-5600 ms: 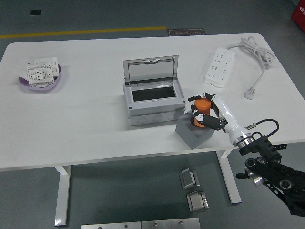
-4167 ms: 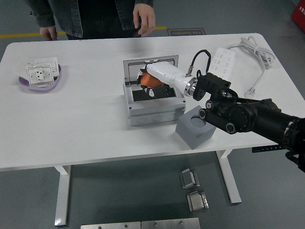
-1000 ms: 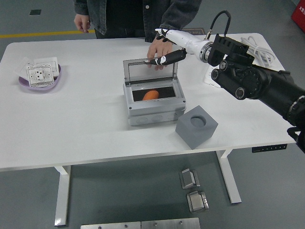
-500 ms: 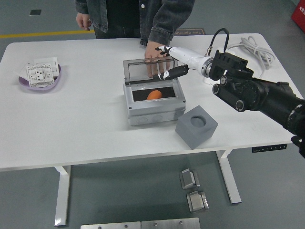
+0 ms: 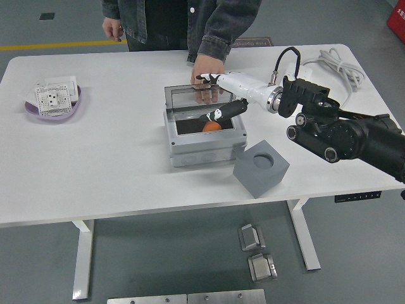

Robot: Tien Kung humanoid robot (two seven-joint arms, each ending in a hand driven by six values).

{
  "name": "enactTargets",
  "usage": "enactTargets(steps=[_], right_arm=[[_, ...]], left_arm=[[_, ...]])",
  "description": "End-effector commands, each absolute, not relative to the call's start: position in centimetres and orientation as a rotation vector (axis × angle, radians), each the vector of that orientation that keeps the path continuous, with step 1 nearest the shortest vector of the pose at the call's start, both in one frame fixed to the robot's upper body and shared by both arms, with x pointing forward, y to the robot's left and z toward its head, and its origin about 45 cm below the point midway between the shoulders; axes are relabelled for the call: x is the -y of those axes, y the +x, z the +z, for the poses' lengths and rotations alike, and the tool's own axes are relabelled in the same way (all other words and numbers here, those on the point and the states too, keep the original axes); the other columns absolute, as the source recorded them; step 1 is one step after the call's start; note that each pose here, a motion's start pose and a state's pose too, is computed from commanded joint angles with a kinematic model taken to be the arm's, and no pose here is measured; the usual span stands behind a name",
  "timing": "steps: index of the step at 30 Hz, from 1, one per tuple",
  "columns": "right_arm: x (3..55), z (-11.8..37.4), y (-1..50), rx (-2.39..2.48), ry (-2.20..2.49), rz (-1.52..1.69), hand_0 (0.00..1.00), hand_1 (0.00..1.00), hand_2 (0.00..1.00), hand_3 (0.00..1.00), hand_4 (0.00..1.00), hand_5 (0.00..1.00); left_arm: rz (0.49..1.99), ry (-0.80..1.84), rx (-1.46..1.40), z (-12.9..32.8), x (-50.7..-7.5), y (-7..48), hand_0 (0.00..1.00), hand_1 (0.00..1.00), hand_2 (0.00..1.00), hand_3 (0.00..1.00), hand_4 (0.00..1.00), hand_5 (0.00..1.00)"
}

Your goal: Pick up the cylinder from the cube,place it in the box,flap close box

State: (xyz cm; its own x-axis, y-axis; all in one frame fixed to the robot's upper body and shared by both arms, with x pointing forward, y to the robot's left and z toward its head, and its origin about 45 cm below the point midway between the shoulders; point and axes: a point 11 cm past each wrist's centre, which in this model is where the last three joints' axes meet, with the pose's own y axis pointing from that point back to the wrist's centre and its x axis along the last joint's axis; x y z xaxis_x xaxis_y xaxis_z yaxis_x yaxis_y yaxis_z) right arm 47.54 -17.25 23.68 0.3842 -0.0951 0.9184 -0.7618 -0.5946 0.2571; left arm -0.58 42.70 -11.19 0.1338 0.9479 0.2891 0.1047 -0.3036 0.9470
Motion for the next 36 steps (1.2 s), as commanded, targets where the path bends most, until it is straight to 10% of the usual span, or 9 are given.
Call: enactTargets(steps=[36], right_arm=[[23.2,22.4,42.5,0.857,1.938,1.195,0.895,0.845,0.903,0.993,0.927,0.633]], left_arm=[[1.255,1.612,-1.116,-11.3,-42.3,-2.9,0.68,0.713,0.548,0.651,0.493,0.182]])
